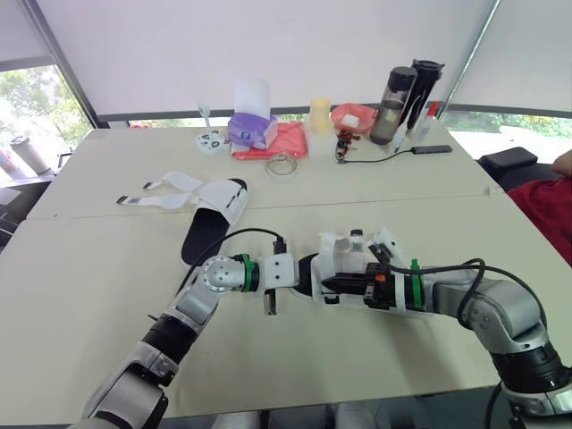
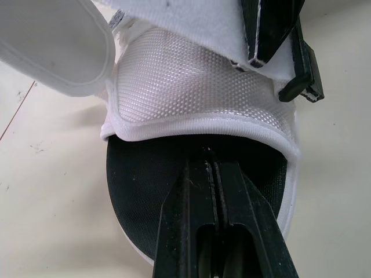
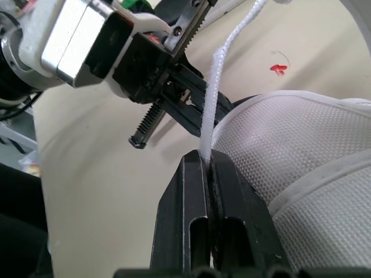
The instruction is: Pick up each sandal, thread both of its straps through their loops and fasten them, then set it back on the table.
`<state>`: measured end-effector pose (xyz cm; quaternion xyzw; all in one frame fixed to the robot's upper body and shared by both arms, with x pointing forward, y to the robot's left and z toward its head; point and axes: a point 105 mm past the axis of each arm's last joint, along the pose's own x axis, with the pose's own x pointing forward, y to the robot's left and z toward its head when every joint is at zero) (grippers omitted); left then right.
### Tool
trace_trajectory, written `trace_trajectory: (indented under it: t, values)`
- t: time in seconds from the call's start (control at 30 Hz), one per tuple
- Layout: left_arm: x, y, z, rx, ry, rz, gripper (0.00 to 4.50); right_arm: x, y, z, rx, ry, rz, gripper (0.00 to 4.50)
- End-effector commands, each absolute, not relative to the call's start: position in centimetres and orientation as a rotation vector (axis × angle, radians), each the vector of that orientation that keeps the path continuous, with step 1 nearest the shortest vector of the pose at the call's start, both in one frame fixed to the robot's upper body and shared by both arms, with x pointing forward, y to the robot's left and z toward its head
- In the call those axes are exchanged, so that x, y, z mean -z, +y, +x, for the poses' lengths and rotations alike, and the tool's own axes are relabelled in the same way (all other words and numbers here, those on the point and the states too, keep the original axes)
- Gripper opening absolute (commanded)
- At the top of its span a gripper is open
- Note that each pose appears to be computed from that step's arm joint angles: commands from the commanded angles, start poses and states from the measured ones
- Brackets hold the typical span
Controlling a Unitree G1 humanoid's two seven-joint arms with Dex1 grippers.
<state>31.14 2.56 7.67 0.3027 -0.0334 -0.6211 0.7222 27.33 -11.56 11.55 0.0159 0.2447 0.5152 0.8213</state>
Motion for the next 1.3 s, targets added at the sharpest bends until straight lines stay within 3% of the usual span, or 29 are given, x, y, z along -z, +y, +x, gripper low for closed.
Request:
trace_trajectory:
  t: [0.03,0.17,0.27,0.37,0.5,0.67,0.77,0.93,1.3]
  values:
    - [-3.5,4.1,30.8,1.369,0.118,0.705,0.00,-9.9,-12.1,26.6,-1.079,0.596,0.030,0.05]
    - [-3.5,4.1,30.8,1.371,0.118,0.705,0.00,-10.4,-12.0,26.6,-1.093,0.565,0.041,0.05]
    - [-3.5,4.0,30.8,1.374,0.119,0.704,0.00,-11.5,-12.1,27.0,-1.080,0.506,0.068,0.83]
    - [-3.5,4.0,30.7,1.378,0.119,0.703,0.00,-12.4,-12.4,27.1,-1.052,0.462,0.087,2.23]
    - [-3.4,4.0,30.6,1.386,0.120,0.702,0.00,-13.5,-12.8,26.1,-1.051,0.430,0.064,4.41]
    - [-3.5,4.1,30.5,1.394,0.116,0.700,0.00,-15.6,-13.6,24.7,-1.060,0.368,0.129,4.46]
    - [-3.6,4.1,30.5,1.407,0.115,0.698,0.00,-16.7,-13.9,22.1,-1.113,0.375,0.215,4.46]
    - [-3.7,3.9,30.1,1.442,0.114,0.675,0.00,-14.6,-12.8,19.0,-1.158,0.498,0.247,4.46]
    - [-4.1,3.5,29.9,1.469,0.116,0.650,0.00,-10.5,-13.8,22.3,-0.994,0.491,0.084,4.46]
